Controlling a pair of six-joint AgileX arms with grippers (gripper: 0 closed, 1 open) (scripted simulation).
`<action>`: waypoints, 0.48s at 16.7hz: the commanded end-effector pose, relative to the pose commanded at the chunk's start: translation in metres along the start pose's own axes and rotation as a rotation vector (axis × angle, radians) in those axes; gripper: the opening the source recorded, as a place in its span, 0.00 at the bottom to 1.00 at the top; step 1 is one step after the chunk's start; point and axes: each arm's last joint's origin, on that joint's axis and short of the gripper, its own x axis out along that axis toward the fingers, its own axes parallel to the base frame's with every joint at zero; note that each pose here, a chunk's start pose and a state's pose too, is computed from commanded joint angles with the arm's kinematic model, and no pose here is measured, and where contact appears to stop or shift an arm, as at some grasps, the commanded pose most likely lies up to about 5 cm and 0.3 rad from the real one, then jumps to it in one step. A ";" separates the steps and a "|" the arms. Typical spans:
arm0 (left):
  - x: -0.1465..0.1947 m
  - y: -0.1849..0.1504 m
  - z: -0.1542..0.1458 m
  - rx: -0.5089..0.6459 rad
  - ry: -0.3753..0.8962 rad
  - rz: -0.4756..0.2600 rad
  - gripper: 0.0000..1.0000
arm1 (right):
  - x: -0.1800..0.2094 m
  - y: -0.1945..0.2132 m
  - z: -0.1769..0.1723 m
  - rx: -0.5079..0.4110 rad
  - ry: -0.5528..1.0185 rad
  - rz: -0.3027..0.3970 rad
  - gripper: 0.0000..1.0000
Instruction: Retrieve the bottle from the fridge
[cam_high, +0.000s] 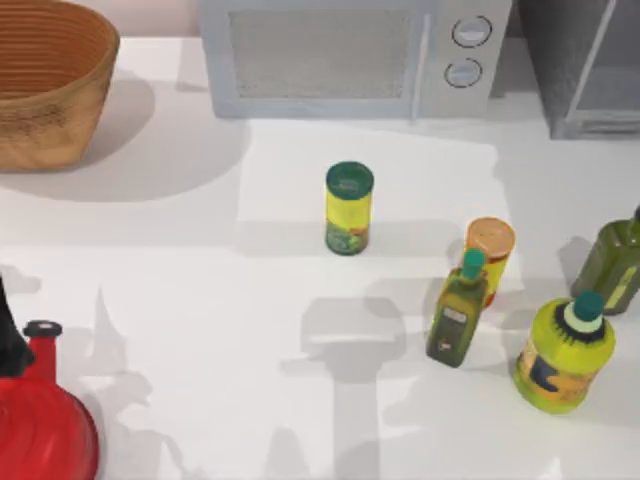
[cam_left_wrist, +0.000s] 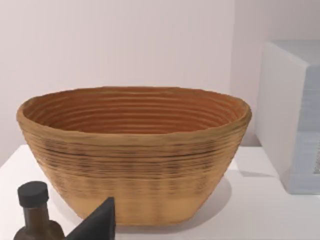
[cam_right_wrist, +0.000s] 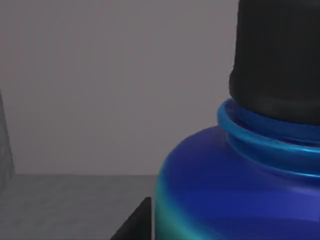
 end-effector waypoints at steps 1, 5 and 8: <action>0.000 0.000 0.000 0.000 0.000 0.000 1.00 | 0.000 0.000 0.000 0.000 0.000 0.000 0.00; 0.000 0.000 0.000 0.000 0.000 0.000 1.00 | -0.009 0.000 0.000 0.002 -0.001 0.006 0.00; 0.000 0.000 0.000 0.000 0.000 0.000 1.00 | -0.035 -0.001 0.001 0.001 -0.001 0.006 0.00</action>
